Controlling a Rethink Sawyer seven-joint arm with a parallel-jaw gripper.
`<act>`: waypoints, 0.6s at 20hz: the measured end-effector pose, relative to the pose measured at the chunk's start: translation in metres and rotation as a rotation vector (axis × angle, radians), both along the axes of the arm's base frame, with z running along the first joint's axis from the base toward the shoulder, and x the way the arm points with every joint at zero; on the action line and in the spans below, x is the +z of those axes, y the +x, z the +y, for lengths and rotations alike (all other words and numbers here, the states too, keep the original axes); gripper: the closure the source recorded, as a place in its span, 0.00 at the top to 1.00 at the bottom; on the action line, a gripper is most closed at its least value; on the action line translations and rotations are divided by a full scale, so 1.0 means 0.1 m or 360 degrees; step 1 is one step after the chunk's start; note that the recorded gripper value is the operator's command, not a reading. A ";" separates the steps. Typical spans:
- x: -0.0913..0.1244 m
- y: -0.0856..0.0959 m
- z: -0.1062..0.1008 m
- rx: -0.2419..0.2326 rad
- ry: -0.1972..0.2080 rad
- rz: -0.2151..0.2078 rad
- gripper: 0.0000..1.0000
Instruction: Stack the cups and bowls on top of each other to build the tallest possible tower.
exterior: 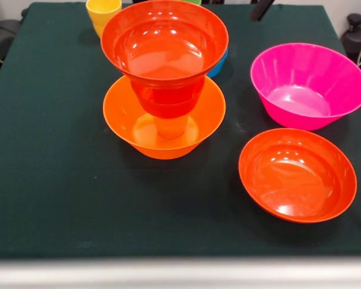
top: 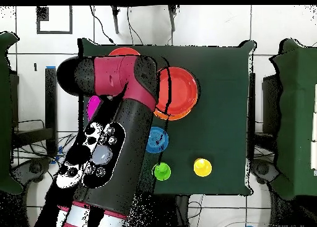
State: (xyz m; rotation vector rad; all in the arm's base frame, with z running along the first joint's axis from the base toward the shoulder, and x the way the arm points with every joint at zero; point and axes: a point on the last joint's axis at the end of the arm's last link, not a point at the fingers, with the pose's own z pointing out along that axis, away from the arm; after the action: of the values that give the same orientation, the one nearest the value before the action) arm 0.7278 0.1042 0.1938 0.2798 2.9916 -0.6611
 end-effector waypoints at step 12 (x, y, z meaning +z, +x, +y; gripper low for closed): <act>-0.06 -0.03 0.08 -0.0063 0.0066 0.0055 1.00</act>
State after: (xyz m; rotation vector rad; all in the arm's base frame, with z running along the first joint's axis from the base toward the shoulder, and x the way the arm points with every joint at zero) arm 0.7250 0.1119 0.1881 0.3342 3.0430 -0.6148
